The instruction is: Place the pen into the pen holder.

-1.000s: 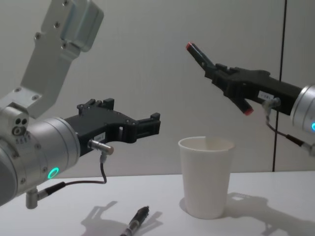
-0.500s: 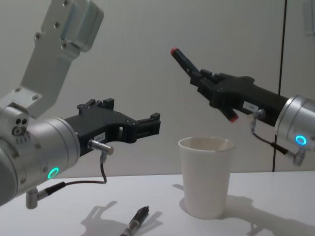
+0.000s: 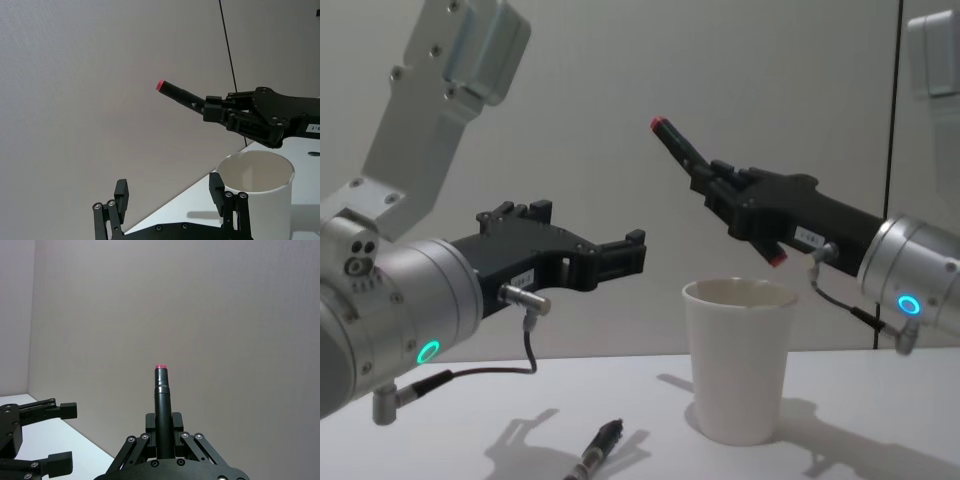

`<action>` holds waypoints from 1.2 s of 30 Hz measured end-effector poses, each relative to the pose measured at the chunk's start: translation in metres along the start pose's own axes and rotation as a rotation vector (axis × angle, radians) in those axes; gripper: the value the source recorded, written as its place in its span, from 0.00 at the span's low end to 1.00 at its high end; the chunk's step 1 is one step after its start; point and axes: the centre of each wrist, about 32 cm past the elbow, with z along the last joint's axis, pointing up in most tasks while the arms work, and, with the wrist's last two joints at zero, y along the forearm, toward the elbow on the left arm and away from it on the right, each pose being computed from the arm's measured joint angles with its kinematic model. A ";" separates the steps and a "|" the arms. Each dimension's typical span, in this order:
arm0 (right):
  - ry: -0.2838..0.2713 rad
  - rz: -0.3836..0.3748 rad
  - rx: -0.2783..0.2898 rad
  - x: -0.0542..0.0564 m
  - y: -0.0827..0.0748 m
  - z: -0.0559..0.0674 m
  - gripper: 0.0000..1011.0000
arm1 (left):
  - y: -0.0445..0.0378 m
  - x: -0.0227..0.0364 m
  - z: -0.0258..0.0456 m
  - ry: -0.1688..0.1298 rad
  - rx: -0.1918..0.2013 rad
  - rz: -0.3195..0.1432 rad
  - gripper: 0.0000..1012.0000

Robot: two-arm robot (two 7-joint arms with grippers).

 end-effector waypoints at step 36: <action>0.028 0.007 -0.043 -0.010 -0.002 -0.016 0.51 | 0.0000 0.0000 0.0000 0.000 0.000 0.000 0.99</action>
